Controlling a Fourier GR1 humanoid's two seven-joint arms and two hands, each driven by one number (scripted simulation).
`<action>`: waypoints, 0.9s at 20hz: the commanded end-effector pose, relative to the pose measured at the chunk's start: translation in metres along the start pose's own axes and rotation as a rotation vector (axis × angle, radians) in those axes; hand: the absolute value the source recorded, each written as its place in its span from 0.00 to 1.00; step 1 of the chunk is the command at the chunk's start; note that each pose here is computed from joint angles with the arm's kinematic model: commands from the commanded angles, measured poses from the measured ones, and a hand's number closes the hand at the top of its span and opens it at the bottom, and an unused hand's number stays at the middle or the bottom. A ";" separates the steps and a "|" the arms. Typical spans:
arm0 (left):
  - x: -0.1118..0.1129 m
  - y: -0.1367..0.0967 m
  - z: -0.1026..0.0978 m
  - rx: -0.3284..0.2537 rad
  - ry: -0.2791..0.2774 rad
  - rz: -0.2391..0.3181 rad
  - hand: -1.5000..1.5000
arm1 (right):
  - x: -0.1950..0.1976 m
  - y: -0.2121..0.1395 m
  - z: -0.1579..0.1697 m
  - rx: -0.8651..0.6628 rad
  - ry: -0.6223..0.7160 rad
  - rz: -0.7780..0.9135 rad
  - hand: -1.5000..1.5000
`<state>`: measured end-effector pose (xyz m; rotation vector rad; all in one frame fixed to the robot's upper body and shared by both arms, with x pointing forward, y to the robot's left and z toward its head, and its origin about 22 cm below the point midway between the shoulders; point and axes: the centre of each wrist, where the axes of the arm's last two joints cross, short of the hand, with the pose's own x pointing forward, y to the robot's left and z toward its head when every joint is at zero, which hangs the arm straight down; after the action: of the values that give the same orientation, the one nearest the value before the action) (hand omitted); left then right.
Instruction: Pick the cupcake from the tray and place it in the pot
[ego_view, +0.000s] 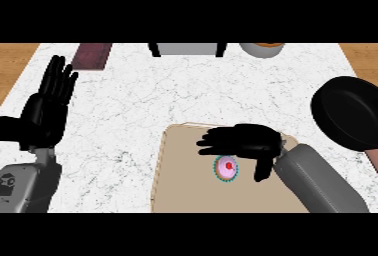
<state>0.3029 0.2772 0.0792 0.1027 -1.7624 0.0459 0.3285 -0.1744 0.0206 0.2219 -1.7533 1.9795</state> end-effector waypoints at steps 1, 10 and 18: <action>-0.013 0.012 0.011 -0.001 -0.004 0.013 0.50 | 0.008 0.006 -0.034 0.028 -0.008 0.004 0.00; -0.016 -0.014 0.003 0.010 -0.023 0.012 0.50 | -0.013 0.041 -0.026 0.056 -0.051 -0.038 0.00; 0.006 0.001 0.003 0.012 -0.006 0.012 0.50 | 0.016 0.063 -0.036 0.010 -0.239 0.070 1.00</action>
<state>0.3025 0.2723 0.0814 0.1029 -1.7604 0.0504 0.3167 -0.1348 -0.0152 0.3373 -1.8520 2.1030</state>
